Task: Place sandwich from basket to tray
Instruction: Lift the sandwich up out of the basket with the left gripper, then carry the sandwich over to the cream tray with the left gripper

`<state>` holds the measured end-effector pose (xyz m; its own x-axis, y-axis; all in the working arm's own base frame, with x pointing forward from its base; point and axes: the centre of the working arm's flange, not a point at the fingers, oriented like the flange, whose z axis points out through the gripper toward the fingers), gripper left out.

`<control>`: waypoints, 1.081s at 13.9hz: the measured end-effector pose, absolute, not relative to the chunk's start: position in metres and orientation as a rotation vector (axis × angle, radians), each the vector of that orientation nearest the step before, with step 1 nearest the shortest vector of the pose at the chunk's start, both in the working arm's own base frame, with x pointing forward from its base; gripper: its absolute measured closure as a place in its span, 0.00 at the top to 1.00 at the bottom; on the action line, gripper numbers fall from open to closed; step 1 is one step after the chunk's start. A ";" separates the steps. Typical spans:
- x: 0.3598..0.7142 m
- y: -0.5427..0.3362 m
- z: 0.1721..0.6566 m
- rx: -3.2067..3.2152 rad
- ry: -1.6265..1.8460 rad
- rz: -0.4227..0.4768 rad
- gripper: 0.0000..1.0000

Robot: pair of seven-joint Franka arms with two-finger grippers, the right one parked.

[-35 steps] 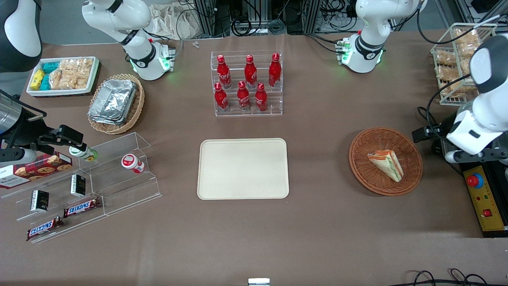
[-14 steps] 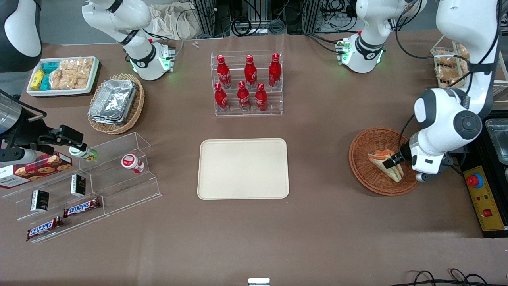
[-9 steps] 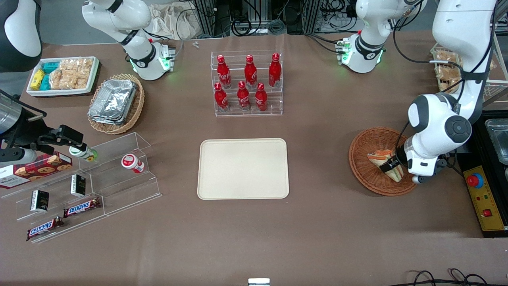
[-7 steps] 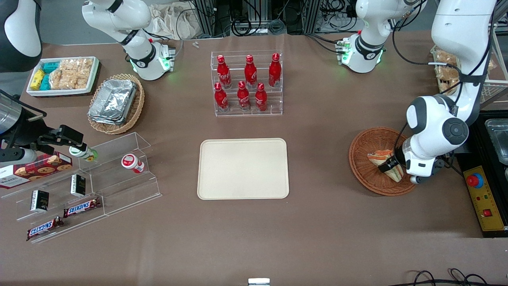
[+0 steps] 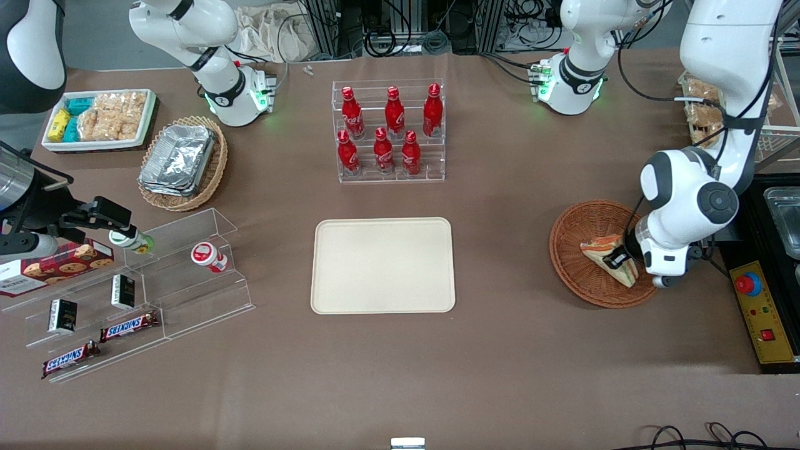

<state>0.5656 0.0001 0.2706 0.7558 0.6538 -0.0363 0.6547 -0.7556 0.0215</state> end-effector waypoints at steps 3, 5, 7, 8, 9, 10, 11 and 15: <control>0.569 -0.006 0.347 2.923 1.116 -0.108 0.22; 0.573 -0.008 0.421 2.936 1.116 -0.155 0.22; 0.575 -0.017 0.488 2.931 1.096 -0.211 0.21; 0.576 -0.023 0.517 2.933 1.076 -0.224 0.16; 0.576 -0.031 0.537 2.935 1.052 -0.221 0.16; 0.576 -0.042 0.548 2.939 1.021 -0.212 0.16; 0.577 -0.056 0.551 2.945 0.979 -0.209 0.15; 0.577 -0.129 0.529 3.016 0.646 -0.253 0.18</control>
<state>0.5771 -0.1286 0.5292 0.8996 0.4026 -0.1692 0.4103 -0.9119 0.0114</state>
